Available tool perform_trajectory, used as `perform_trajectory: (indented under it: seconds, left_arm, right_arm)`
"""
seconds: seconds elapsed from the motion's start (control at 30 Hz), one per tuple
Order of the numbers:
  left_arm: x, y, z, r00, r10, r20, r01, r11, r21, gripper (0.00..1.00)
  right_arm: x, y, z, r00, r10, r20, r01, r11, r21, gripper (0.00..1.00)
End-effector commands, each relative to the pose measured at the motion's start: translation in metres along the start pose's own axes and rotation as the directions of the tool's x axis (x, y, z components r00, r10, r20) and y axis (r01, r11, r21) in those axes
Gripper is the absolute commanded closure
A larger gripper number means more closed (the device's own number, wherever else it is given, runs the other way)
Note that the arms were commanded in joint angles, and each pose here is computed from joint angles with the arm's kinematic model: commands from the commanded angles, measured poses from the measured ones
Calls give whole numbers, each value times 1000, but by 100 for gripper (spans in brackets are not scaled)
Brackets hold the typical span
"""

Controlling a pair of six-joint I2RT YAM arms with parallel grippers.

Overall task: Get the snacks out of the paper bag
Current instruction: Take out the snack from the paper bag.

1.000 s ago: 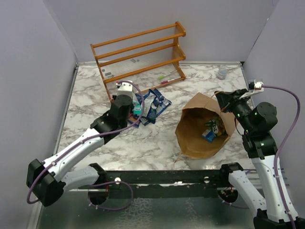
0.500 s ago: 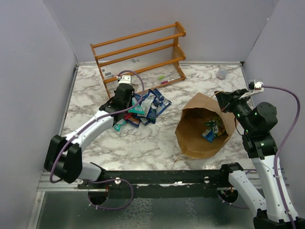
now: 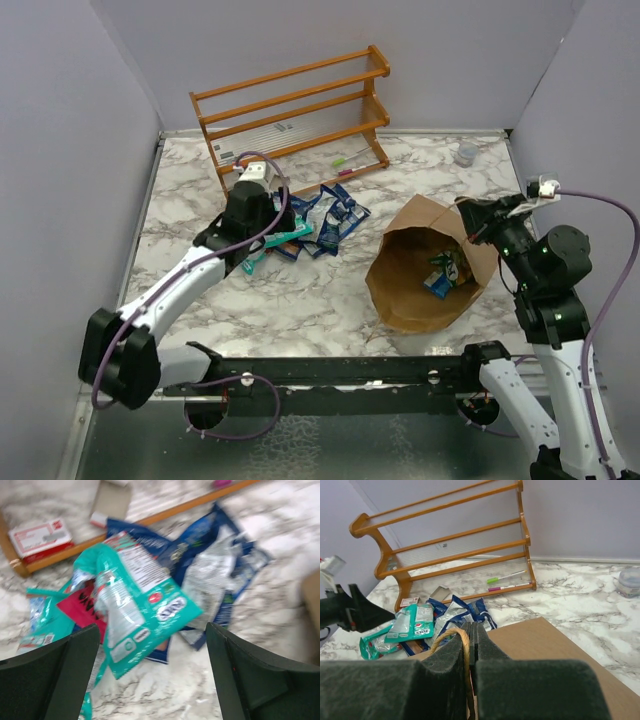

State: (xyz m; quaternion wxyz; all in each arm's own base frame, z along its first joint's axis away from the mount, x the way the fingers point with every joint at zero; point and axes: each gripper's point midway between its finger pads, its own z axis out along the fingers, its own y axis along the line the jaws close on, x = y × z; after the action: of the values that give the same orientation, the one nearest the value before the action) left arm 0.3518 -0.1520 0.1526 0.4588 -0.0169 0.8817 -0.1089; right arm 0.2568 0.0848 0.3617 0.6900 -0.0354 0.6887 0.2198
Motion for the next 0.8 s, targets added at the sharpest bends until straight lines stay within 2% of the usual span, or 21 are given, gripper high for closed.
perform_trajectory:
  seconds: [0.0,0.23,0.43,0.6,0.77]
  left_arm:
    - [-33,-55,-43,990,-59,131,15,948,317,11]
    - [-28,-123,-112,964,-23,265,-135,816,562,11]
    - [-1,-186,-160,952,3,307,-232,659,715,11]
    - [26,-233,-194,927,-4,376,-315,539,781,16]
    - [61,-281,-211,855,125,503,-505,420,754,19]
  right_arm:
    - [-11,7,-18,998,-60,27,60,998,-16,98]
    - [3,15,-10,1000,-14,-13,13,997,-75,98]
    - [1,16,-6,1000,-2,-28,0,997,-82,98]
    - [13,13,-10,999,-1,-49,-2,997,-71,98]
    - [14,10,-17,998,6,-55,-8,999,-43,98]
